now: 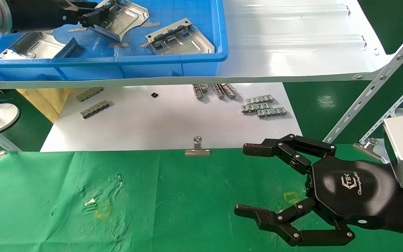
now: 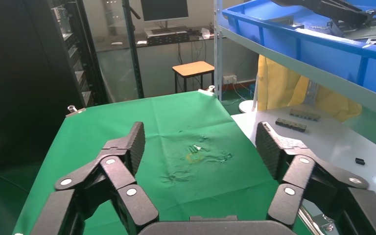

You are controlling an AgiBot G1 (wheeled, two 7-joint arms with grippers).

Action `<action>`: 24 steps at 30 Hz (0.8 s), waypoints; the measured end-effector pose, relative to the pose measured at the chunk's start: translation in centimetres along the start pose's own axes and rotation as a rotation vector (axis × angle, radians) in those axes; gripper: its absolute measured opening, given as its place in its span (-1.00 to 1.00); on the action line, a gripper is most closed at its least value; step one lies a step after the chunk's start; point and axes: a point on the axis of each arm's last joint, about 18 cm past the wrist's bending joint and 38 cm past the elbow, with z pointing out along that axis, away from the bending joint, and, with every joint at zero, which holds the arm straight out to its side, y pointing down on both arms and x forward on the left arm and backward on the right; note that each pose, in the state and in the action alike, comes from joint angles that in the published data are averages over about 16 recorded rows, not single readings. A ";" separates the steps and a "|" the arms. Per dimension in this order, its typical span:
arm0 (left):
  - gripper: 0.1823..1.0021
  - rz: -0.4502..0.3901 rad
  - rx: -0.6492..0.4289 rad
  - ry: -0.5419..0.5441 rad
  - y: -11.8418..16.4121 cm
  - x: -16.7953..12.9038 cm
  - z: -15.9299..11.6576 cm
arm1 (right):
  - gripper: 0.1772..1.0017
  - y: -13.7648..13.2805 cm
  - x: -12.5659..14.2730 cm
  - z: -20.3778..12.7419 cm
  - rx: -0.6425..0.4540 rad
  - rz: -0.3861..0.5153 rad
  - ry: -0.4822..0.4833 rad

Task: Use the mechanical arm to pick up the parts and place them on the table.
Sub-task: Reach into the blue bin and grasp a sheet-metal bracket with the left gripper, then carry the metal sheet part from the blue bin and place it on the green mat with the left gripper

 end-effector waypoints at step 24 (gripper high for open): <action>-0.78 0.174 0.249 0.498 -2.8 5.1 -8.1 | 0.99 0.0 0.0 0.0 0.000 0.000 0.000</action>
